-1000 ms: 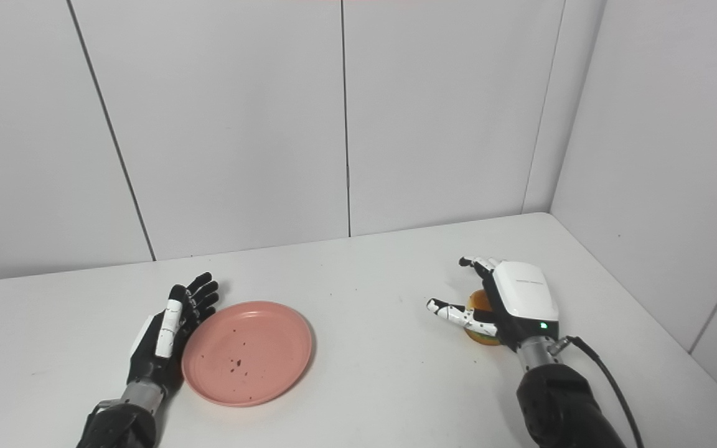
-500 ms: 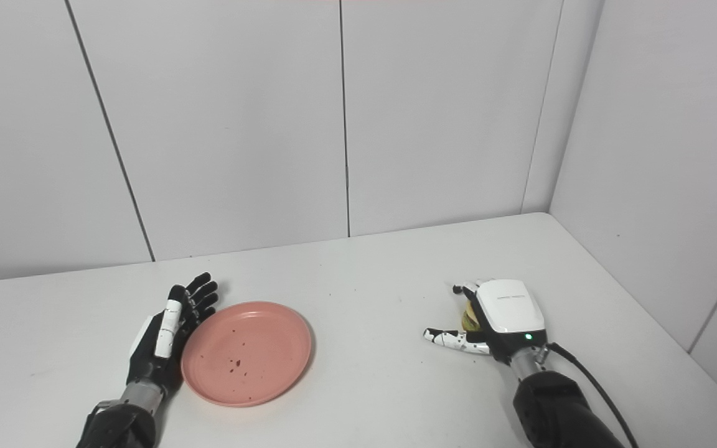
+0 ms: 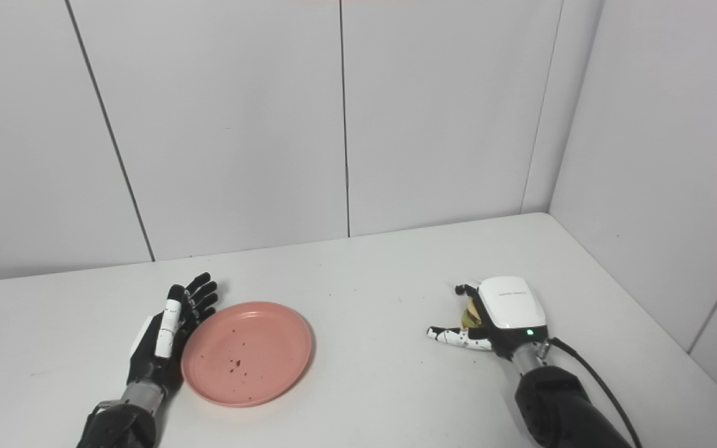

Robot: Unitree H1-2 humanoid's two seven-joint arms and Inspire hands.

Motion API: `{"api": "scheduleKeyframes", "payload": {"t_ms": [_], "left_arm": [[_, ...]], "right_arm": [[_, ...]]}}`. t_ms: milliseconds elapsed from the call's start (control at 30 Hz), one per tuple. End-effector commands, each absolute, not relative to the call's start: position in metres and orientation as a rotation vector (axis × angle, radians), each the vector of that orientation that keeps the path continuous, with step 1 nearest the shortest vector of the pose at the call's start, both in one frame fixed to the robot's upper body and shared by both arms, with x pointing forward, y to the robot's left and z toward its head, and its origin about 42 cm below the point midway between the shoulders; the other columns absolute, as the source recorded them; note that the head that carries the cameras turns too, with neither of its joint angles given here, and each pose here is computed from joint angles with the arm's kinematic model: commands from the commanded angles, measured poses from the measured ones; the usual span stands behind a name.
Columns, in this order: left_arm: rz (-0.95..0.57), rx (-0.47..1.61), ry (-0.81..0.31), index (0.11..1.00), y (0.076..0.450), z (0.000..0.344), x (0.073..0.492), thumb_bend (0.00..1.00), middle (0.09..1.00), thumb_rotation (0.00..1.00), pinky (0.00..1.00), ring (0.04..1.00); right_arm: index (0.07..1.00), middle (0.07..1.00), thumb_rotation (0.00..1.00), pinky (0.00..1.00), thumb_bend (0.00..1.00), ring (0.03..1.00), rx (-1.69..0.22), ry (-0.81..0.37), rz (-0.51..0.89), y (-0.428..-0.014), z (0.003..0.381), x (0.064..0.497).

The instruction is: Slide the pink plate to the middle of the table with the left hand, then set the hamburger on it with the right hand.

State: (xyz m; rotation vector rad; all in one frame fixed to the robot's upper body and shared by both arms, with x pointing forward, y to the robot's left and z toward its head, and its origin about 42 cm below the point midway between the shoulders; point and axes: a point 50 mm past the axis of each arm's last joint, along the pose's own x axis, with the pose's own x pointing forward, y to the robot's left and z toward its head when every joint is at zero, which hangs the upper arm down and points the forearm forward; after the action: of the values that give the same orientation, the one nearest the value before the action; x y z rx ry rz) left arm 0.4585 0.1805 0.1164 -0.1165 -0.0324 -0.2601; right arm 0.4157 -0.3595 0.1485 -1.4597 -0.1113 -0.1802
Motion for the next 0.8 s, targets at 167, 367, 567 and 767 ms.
{"api": "scheduleKeyframes", "payload": {"t_ms": [167, 367, 567, 767], "left_arm": [[-0.278, -0.099, -0.029, 0.851, 0.179, 0.119, 0.46, 0.91, 0.901, 0.91, 0.94, 0.921], [-0.282, -0.095, -0.027, 0.852, 0.178, 0.12, 0.46, 0.9, 0.904, 0.91, 0.93, 0.922], [-0.284, -0.097, -0.025, 0.852, 0.177, 0.12, 0.459, 0.9, 0.903, 0.91, 0.94, 0.922], [-0.285, -0.097, -0.026, 0.854, 0.176, 0.121, 0.46, 0.9, 0.907, 0.91, 0.94, 0.925]], "right_arm": [[0.491, 0.46, 0.17, 0.27, 0.51, 0.349, -1.404, -0.108, -0.221, -0.371, 0.153, 0.424], [0.479, 0.375, 0.14, 0.22, 0.51, 0.285, -1.407, -0.114, -0.258, -0.38, 0.15, 0.427], [0.482, 0.39, 0.14, 0.23, 0.51, 0.297, -1.4, -0.099, -0.269, -0.385, 0.153, 0.428], [0.481, 0.377, 0.14, 0.22, 0.51, 0.285, -1.394, -0.133, -0.276, -0.386, 0.16, 0.433]]}}
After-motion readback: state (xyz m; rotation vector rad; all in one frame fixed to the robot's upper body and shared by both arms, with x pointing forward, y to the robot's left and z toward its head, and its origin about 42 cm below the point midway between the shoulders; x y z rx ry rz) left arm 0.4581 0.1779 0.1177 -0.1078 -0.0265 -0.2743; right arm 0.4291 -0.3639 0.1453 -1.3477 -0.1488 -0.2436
